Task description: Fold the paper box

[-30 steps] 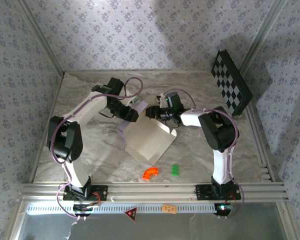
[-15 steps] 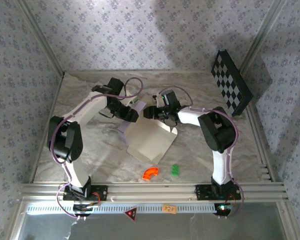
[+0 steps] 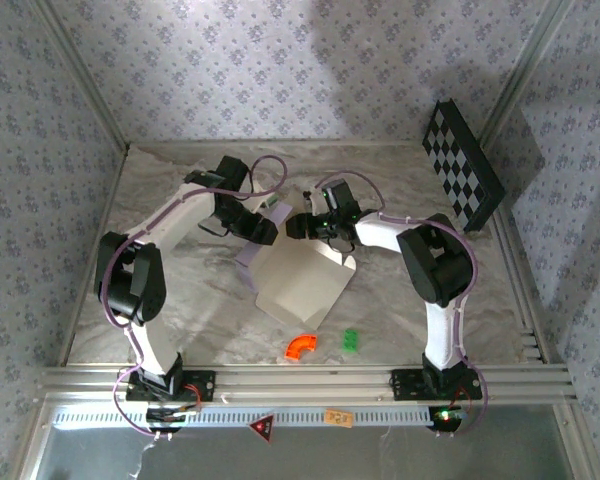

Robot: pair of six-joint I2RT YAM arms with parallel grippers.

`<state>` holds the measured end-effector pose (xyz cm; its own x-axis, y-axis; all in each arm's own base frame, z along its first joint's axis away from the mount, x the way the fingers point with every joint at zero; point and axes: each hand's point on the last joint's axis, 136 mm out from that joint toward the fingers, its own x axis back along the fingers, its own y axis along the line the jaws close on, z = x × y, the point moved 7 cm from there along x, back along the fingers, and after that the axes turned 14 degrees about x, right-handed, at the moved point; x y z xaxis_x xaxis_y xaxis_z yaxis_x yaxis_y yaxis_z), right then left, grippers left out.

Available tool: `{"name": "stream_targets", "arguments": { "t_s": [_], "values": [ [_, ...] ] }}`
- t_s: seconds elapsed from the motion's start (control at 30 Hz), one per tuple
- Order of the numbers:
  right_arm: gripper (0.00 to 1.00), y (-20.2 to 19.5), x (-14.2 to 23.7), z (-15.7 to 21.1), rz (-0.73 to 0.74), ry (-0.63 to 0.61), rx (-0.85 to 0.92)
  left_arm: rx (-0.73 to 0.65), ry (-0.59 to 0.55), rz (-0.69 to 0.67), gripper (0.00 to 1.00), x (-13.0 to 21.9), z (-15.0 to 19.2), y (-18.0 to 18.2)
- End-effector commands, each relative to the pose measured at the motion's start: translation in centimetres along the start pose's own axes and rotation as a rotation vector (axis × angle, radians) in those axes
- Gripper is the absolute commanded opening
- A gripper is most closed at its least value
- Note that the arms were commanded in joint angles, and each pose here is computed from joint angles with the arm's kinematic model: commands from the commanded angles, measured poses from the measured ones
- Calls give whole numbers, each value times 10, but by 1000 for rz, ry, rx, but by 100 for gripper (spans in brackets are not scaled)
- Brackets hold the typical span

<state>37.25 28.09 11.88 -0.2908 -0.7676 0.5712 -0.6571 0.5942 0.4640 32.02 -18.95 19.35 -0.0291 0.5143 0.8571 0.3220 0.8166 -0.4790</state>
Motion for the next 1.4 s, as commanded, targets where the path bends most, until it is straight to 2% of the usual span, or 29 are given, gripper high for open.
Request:
{"name": "stream_targets", "arguments": {
  "t_s": [0.0, 0.37, 0.5, 0.57, 0.8, 0.9, 1.07, 1.37],
  "values": [
    [55, 19, 11, -17, -47, -25, 70, -8, 6, 11, 56, 1, 2, -5],
    [49, 19, 5, -10, -80, -14, 33, -7, 10, 10, 56, 0, 3, -6],
    [47, 18, -4, -9, -127, -50, -10, -7, 12, 9, 56, 0, 3, -5],
    [44, 14, -8, 6, -135, -26, -49, -6, 14, 11, 56, -1, 4, -5],
    [38, 8, -9, 15, -119, -1, -72, -8, 18, 11, 55, -2, 4, -5],
    [39, 9, 1, 13, -111, -11, -67, -10, 20, 12, 55, -2, 4, -5],
    [47, 8, 37, 3, -53, -51, -28, -11, 25, 8, 54, -3, 5, -5],
    [49, -6, 95, -20, 104, -54, 45, -11, 28, 0, 55, -3, 4, -3]
  ]
}}
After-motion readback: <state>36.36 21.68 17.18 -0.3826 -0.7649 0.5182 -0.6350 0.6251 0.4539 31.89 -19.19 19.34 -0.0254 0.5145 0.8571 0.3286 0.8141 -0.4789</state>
